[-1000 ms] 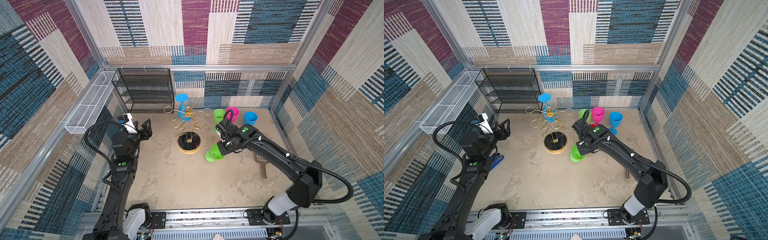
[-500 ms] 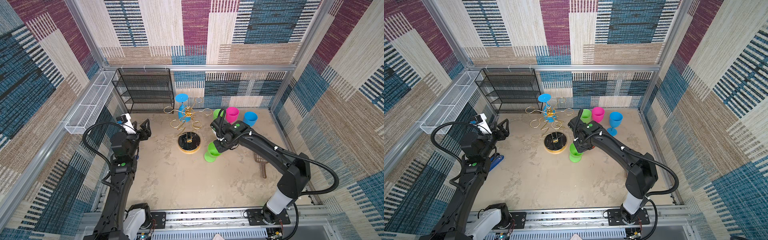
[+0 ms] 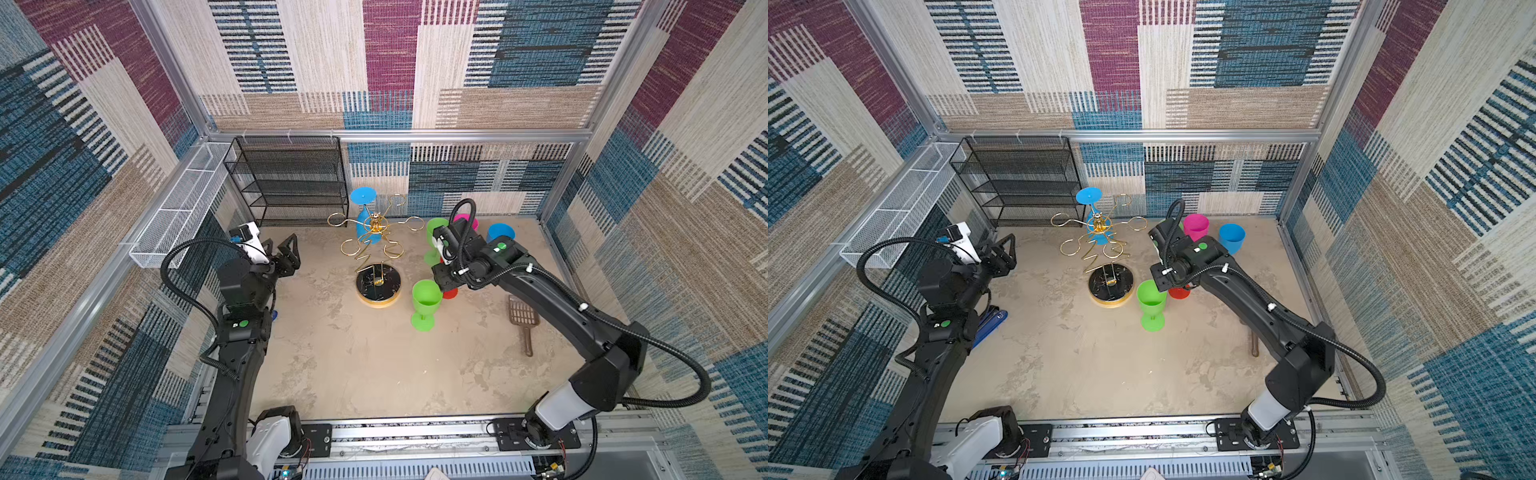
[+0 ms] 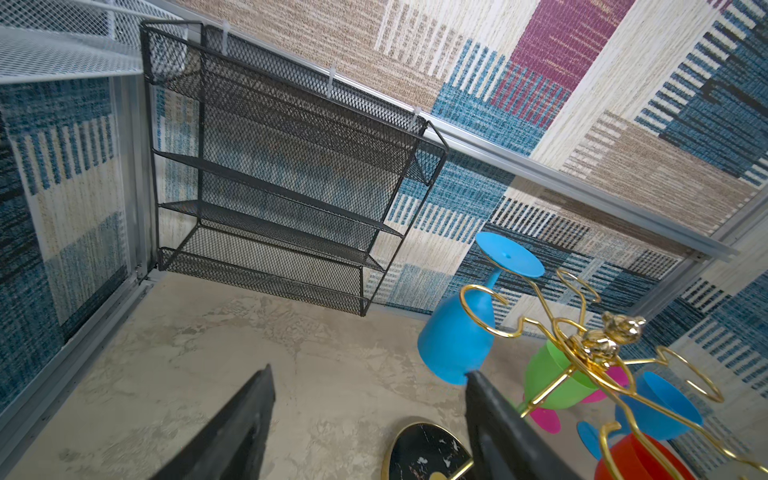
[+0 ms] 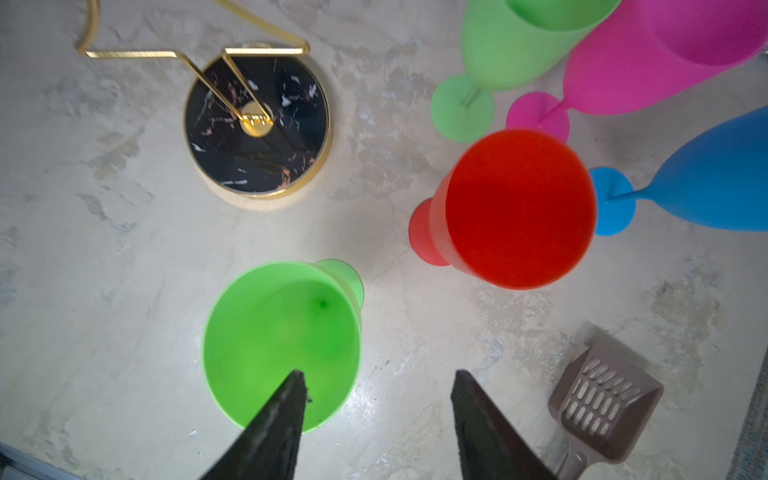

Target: Take the wine glass off the wine glass rack

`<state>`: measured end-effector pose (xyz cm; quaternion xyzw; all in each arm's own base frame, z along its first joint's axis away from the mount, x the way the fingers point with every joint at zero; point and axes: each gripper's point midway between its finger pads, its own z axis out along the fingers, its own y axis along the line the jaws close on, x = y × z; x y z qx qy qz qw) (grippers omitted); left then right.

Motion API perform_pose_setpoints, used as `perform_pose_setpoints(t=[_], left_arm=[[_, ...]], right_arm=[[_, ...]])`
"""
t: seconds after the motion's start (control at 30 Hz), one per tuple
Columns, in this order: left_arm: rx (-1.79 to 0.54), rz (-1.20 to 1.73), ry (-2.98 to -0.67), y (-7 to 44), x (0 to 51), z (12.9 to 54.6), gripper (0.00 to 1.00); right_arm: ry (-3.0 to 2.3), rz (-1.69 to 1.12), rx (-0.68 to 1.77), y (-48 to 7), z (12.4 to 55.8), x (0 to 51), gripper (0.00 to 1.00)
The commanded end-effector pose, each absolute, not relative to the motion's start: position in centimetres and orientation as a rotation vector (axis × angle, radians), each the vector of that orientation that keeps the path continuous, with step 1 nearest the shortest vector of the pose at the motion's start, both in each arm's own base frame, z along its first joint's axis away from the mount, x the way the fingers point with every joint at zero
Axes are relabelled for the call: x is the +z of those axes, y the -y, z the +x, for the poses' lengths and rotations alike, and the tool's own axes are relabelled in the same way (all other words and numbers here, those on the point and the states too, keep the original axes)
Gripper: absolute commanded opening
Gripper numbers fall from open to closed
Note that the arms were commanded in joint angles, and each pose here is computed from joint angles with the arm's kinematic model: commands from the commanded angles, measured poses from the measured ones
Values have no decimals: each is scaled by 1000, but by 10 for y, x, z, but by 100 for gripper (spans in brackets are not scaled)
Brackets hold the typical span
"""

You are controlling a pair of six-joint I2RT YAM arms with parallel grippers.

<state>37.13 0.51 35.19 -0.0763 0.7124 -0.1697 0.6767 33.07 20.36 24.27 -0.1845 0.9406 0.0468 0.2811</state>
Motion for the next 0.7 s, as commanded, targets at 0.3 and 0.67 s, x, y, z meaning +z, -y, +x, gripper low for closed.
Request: perform_pose_setpoints(t=[0.3, 0.67], left_arm=[[-982, 3, -1791, 61, 392, 411, 68], [-927, 9, -1987, 75, 371, 472, 66]], right_arm=[[-2087, -324, 511, -183, 341, 326, 93], [-2045, -313, 520, -178, 351, 327, 99]])
